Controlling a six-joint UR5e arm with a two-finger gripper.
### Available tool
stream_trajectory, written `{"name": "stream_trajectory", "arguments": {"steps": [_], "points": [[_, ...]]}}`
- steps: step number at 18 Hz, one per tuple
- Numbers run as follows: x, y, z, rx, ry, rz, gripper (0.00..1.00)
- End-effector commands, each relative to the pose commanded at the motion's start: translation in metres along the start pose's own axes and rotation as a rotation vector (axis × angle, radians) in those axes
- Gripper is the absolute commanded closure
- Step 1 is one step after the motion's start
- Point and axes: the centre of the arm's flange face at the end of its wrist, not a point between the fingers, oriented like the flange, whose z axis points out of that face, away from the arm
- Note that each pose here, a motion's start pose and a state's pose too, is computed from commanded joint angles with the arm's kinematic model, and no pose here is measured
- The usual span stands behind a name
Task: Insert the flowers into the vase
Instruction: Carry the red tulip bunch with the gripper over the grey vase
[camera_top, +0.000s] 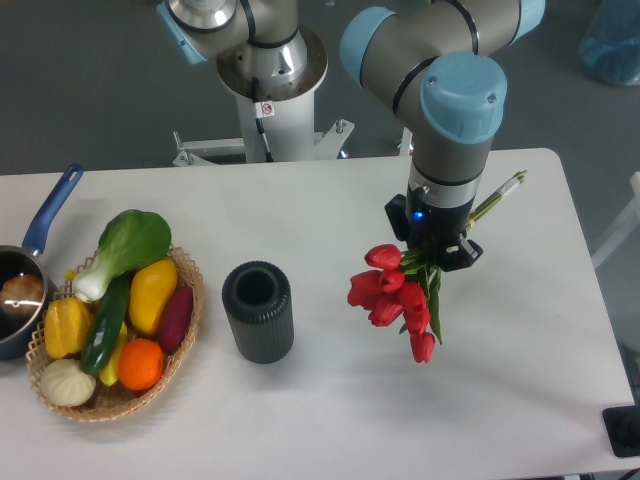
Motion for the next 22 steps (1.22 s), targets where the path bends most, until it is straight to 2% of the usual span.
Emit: {"name": "stream_trajectory", "arguments": {"steps": [7,10,13,15,18,22], "points": [[0.001,0.000,-0.003,0.003,-0.006,-0.005,0.90],[0.003,-0.002,-0.012,0.038,-0.021,-0.009,0.90],[0.013,-0.012,-0.038,0.172,-0.036,-0.013,0.90],[0.027,-0.009,-0.053,0.273,-0.024,-0.069,0.90],[0.054,-0.005,-0.073,0.405,-0.005,-0.089,0.91],[0.081,-0.007,-0.096,0.575,0.032,-0.202,0.91]]}}
